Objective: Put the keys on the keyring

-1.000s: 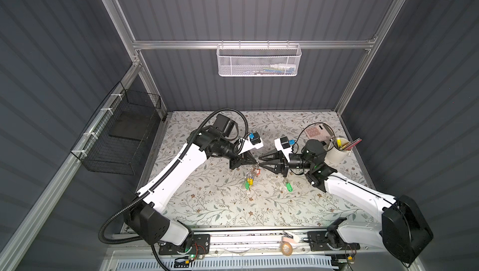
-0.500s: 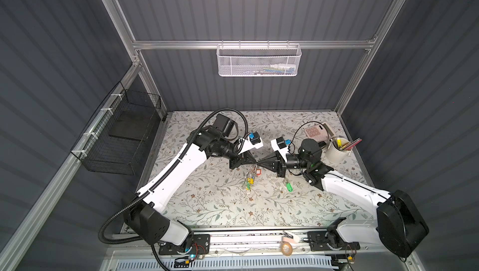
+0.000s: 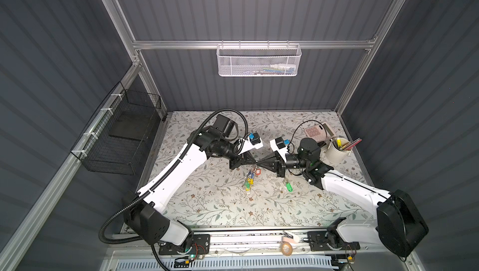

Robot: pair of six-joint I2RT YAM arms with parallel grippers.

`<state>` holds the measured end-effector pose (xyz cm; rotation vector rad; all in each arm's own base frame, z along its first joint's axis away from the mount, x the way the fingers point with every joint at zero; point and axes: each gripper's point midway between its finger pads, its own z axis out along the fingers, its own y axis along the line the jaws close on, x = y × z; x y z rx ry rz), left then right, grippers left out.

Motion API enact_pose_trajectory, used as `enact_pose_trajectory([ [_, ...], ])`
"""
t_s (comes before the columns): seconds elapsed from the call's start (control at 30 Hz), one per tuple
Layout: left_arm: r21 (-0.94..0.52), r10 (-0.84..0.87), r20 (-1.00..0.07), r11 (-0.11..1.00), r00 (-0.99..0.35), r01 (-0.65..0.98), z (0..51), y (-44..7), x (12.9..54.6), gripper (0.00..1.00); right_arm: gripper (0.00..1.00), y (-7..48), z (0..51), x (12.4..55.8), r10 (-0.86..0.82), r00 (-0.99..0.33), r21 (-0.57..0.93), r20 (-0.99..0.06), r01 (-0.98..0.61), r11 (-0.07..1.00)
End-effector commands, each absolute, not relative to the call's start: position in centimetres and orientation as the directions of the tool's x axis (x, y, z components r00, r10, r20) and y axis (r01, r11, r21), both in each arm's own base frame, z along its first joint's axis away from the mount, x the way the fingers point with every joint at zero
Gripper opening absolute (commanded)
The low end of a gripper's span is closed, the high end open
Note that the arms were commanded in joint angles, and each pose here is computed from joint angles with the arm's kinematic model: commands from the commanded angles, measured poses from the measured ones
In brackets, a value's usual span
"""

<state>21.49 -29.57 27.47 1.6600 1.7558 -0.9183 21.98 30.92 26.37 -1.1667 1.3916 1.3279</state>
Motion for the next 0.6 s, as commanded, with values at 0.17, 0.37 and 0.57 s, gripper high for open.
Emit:
enact_pose_trajectory([
  [0.17,-0.063,0.557,-0.829,-0.018,-0.043,0.998,29.7,-30.0,20.9,0.00,0.17,31.1,25.4,22.4,-0.092,-0.194,0.190,-0.977,-0.981,0.044],
  [0.37,-0.049,0.556,-0.830,-0.004,-0.039,0.999,29.6,-29.8,21.0,0.00,0.22,30.6,24.7,22.2,-0.083,-0.224,0.218,-0.971,-0.973,0.072],
  [0.57,-0.046,0.555,-0.831,-0.002,-0.037,0.999,29.5,-29.7,20.9,0.00,0.30,29.8,24.8,21.7,-0.071,-0.235,0.227,-0.970,-0.968,0.103],
])
